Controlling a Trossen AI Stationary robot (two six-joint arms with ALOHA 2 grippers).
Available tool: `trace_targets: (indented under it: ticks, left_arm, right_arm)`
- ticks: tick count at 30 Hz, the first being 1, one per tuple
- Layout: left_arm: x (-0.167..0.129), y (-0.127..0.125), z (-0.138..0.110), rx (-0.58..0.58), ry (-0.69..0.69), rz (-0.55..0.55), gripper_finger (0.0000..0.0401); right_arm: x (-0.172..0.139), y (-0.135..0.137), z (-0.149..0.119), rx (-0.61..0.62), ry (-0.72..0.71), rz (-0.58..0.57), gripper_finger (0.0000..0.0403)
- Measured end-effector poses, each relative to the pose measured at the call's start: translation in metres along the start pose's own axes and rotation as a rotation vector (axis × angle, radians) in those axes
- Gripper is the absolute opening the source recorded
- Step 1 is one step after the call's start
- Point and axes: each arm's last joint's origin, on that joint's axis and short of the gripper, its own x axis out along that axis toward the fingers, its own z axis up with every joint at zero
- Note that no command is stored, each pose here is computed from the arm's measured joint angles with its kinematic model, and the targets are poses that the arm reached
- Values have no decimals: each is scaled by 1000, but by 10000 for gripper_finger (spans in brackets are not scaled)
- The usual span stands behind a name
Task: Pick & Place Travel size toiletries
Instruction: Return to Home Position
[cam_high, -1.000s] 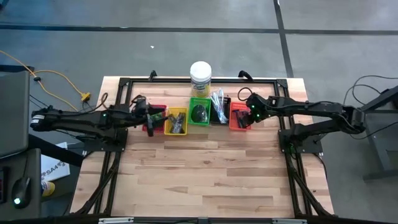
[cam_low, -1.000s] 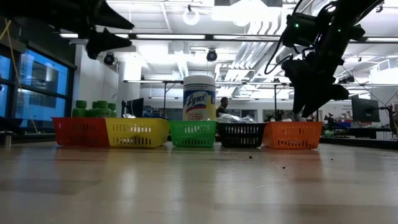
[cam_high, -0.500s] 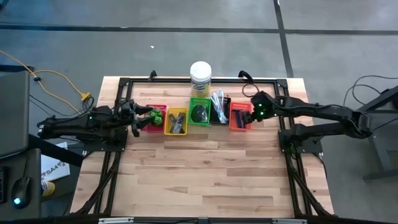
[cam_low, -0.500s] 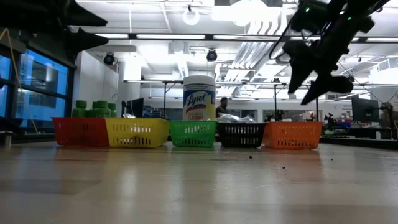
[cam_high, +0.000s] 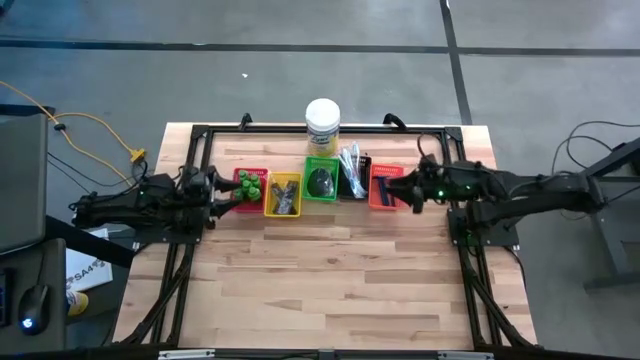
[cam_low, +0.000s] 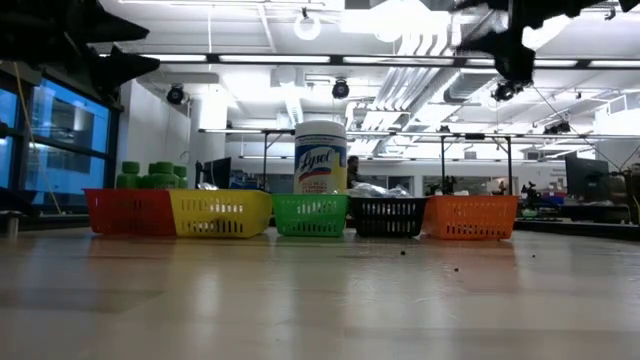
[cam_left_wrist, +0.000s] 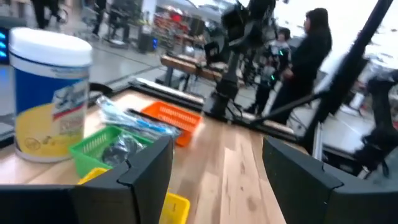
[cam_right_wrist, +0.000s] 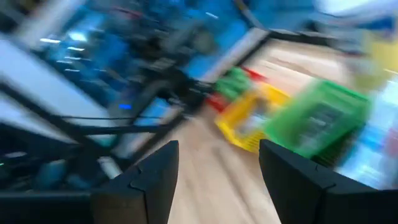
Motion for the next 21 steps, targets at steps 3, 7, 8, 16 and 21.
trace_targets:
  ticks: [3, 7, 8, 16, 21]
  left_arm:
    - [0, 0, -2, 22, 23, -26, 241]
    - [0, -2, -2, 19, 30, -83, 241]
    - [2, -2, -5, 14, 29, -102, 241]
    - [15, 5, -40, -60, -36, -170, 241]
    - [15, 7, -40, -65, -79, -139, 241]
  right_arm:
    - [4, 7, -10, -40, -70, 144, 212]
    - [10, 2, -31, -52, -157, 201, 212]
    - [11, 0, -36, -55, -162, 201, 212]
    - [10, -14, -60, -32, -223, 210, 212]
    - [9, -27, -70, -14, -235, 208, 211]
